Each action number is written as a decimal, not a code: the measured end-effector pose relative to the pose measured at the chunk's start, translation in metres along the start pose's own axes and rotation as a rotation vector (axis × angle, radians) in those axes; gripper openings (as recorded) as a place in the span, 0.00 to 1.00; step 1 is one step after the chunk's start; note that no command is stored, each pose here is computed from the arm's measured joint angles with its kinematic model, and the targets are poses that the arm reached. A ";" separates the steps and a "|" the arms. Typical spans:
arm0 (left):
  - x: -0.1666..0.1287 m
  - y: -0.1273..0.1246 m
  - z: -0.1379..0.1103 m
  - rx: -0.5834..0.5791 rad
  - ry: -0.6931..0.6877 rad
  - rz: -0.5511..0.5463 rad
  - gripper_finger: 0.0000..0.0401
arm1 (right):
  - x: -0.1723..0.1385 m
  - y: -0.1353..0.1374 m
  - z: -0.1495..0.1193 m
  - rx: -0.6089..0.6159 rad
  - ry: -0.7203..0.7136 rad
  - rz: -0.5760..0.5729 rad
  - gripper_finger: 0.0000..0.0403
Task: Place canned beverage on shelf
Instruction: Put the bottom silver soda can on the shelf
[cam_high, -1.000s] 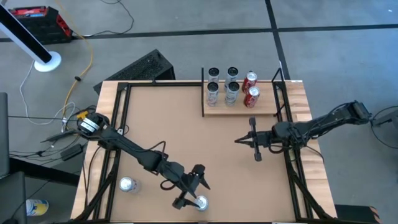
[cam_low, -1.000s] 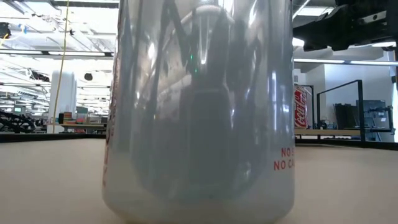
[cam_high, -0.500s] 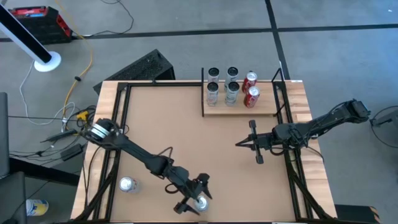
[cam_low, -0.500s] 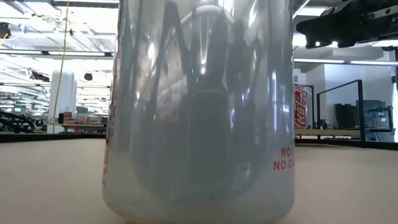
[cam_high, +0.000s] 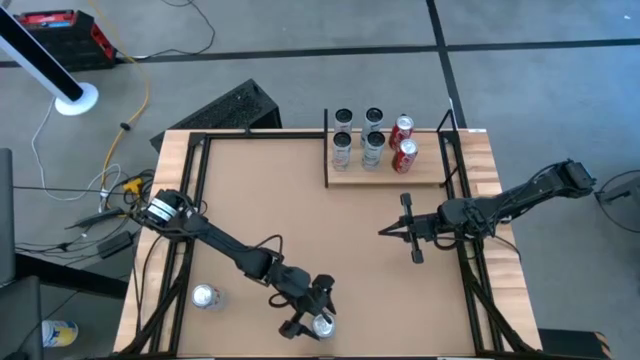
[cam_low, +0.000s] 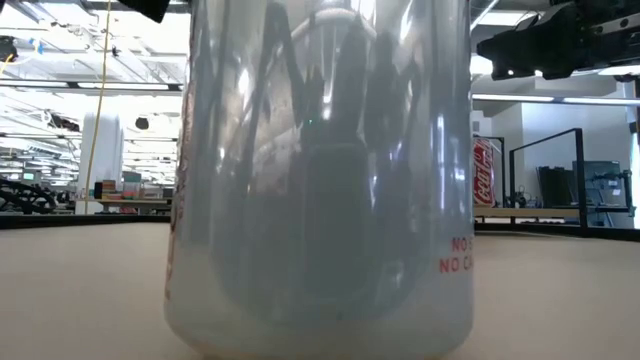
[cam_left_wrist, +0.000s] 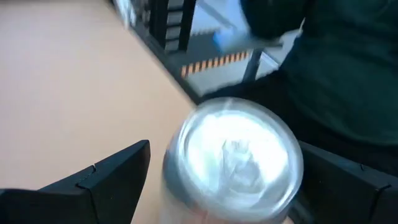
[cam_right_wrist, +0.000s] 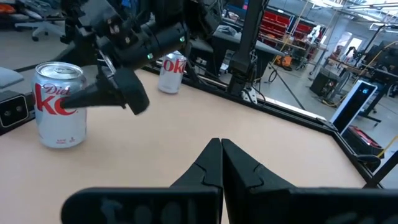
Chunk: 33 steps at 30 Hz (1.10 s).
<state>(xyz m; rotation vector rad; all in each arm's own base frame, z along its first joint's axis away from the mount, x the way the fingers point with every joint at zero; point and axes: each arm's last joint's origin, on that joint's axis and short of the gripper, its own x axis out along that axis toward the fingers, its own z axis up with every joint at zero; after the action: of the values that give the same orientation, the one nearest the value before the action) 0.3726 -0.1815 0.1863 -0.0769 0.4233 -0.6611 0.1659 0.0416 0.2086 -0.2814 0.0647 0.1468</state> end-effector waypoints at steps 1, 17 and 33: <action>0.000 0.001 -0.002 -0.010 0.025 0.003 0.91 | 0.000 0.000 0.000 -0.002 0.001 0.000 0.05; 0.000 0.001 -0.004 0.010 0.034 0.019 0.91 | 0.000 0.000 0.000 -0.006 0.002 0.000 0.05; -0.003 0.009 -0.001 0.060 0.024 0.023 0.71 | 0.000 0.000 0.000 -0.006 0.002 0.000 0.05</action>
<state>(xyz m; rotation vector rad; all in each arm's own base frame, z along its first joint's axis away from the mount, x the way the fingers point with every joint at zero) 0.3755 -0.1726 0.1840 -0.0073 0.4268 -0.6523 0.1659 0.0415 0.2084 -0.2873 0.0666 0.1465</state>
